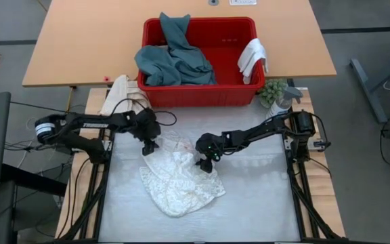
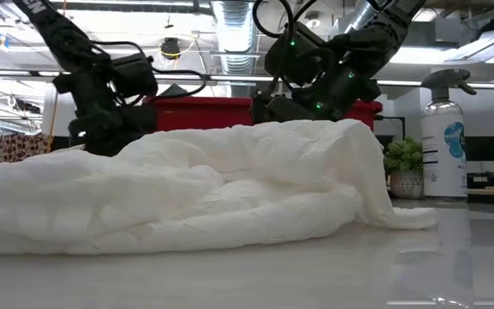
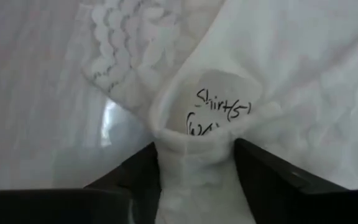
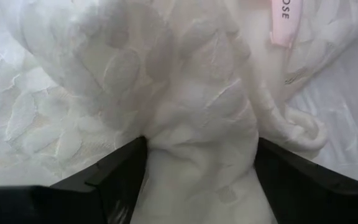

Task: Fold Laundry from Bin
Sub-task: Fold the white shirt

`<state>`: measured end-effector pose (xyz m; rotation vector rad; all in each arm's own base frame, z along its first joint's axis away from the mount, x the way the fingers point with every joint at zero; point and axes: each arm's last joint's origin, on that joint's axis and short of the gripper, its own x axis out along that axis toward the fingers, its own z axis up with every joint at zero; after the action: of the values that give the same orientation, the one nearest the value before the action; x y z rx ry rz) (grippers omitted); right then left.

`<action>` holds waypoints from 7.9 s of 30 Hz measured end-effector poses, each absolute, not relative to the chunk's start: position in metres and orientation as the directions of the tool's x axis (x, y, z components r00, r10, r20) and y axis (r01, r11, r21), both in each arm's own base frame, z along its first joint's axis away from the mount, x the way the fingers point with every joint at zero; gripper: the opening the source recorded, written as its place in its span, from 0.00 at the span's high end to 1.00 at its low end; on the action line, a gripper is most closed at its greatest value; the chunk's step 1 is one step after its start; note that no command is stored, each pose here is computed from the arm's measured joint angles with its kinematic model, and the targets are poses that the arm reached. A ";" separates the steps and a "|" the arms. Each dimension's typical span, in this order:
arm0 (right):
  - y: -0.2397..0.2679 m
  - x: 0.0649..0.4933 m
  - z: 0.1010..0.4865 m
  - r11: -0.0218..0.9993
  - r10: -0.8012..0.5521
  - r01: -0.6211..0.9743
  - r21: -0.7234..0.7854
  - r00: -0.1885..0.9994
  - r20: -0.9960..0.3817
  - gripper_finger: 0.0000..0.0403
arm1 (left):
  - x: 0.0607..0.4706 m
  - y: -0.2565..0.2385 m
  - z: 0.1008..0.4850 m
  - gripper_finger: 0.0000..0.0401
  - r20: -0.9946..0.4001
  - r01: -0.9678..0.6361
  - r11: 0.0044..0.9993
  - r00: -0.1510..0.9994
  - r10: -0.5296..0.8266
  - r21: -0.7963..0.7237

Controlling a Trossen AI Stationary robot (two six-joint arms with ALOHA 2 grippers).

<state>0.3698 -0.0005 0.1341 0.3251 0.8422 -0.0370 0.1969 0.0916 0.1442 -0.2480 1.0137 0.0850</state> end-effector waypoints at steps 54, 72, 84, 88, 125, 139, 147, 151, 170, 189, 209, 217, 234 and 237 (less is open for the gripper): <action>0.013 0.233 0.498 0.884 -0.455 0.422 -0.202 0.677 -0.578 0.93 | 0.153 0.049 0.474 1.00 -0.355 -0.283 0.951 0.908 0.224 -0.124; 0.147 0.201 0.523 0.995 -0.006 0.038 0.093 0.946 -0.325 0.93 | 0.157 -0.060 0.530 1.00 0.001 0.382 0.678 0.872 -0.490 -0.628; 0.129 0.202 0.515 0.951 -0.303 0.306 -0.042 0.898 -0.320 0.73 | 0.145 -0.046 0.530 1.00 -0.148 0.095 0.836 0.967 -0.205 -0.541; 0.111 0.220 0.503 0.939 -0.333 0.340 -0.054 0.860 -0.387 0.73 | 0.148 -0.040 0.508 1.00 -0.333 -0.068 0.874 0.937 -0.110 -0.481; -0.038 0.435 0.308 0.887 0.412 -0.460 -0.022 0.814 -0.411 0.38 | 0.202 -0.108 0.409 1.00 -0.908 0.177 0.914 0.147 -0.392 -0.366; -0.004 0.527 0.269 0.772 0.520 -0.602 -0.206 0.784 -0.339 0.38 | 0.219 -0.118 0.394 1.00 -0.928 0.129 0.928 0.087 -0.362 -0.350; -0.005 0.572 0.240 0.762 0.520 -0.592 -0.261 0.801 -0.298 0.38 | 0.214 -0.127 0.393 1.00 -0.920 0.068 0.921 0.056 -0.387 -0.384; -0.006 0.581 0.223 0.756 0.518 -0.577 -0.308 0.816 -0.256 0.38 | 0.213 -0.130 0.393 1.00 -0.915 0.041 0.916 0.044 -0.401 -0.399; 0.007 0.595 0.155 0.769 0.493 -0.572 -0.284 0.815 -0.305 0.42 | 0.224 -0.138 0.387 1.00 -0.912 0.079 0.912 0.049 -0.408 -0.403; -0.038 0.568 0.219 0.879 0.326 -0.446 -0.168 0.820 -0.471 0.95 | 0.217 -0.128 0.390 1.00 -0.959 0.143 0.962 0.129 -0.252 -0.234; -0.098 0.395 0.435 0.881 -0.346 0.040 -0.472 0.736 -0.583 0.95 | 0.178 -0.030 0.455 1.00 -0.599 -0.319 0.874 0.638 0.484 0.366; -0.076 0.337 0.473 0.805 -0.576 0.300 -0.511 0.601 -0.554 0.95 | 0.188 0.011 0.474 1.00 -0.482 -0.362 0.840 0.696 0.532 0.405; 0.048 0.243 0.524 0.679 -0.728 0.595 -0.430 0.623 -0.287 0.95 | 0.210 0.006 0.505 1.00 -0.221 -0.098 0.995 0.971 0.096 -0.002; 0.070 0.234 0.526 0.656 -0.744 0.626 -0.423 0.632 -0.219 0.95 | 0.215 -0.002 0.518 1.00 -0.080 -0.013 0.991 0.997 0.002 -0.130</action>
<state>0.2342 0.0700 0.5263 -0.3225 0.3946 -0.7993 0.2147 -0.0019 0.5184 -0.1303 0.0797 0.0076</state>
